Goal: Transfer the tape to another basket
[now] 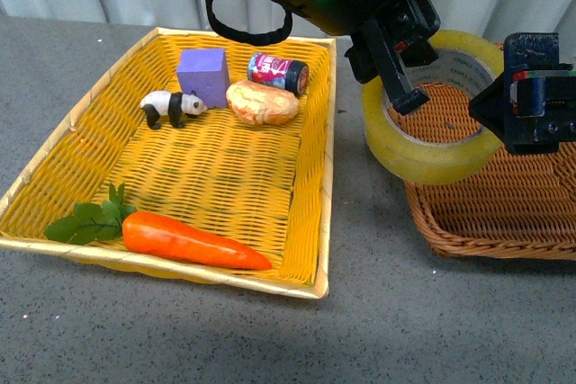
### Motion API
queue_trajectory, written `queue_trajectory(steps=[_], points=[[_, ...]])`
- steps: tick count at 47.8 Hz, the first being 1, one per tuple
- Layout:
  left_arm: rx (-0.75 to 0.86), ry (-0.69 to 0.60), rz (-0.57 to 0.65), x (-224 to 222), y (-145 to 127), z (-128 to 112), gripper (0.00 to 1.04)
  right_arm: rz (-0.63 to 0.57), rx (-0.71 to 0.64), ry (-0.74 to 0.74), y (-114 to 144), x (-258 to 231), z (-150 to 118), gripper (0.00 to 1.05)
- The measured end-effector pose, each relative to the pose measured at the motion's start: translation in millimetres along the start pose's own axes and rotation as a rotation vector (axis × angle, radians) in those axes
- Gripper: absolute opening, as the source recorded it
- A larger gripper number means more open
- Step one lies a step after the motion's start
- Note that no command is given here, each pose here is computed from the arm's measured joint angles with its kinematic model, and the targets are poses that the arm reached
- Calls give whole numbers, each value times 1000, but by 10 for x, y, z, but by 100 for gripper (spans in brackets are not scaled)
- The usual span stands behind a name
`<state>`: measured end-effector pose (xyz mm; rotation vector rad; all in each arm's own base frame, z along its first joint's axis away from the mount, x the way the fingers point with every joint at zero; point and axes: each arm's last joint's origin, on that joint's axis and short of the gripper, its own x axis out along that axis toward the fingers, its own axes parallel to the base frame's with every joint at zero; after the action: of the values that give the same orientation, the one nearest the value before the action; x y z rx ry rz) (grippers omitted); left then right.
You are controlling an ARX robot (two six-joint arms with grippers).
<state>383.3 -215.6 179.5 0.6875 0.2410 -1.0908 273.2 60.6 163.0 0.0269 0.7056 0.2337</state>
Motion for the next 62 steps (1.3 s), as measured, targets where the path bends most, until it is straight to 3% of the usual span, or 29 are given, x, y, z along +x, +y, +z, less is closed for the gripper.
queue_trajectory(steps=[22,44,47,53,57,62], points=[[1,0,0,0,0,0,16,-20,71,34,-5,223,0,95],[-8,-2,-4,10,-16,14,16,-32,125,39,35,266,90,25],[-16,-9,-11,16,-26,28,15,-38,127,49,33,274,76,19],[-36,7,15,30,-37,46,15,-42,130,58,29,286,61,18],[-87,70,171,64,-33,113,30,-64,127,54,-6,298,65,17],[-146,70,263,57,12,138,50,-95,129,5,-70,300,113,16]])
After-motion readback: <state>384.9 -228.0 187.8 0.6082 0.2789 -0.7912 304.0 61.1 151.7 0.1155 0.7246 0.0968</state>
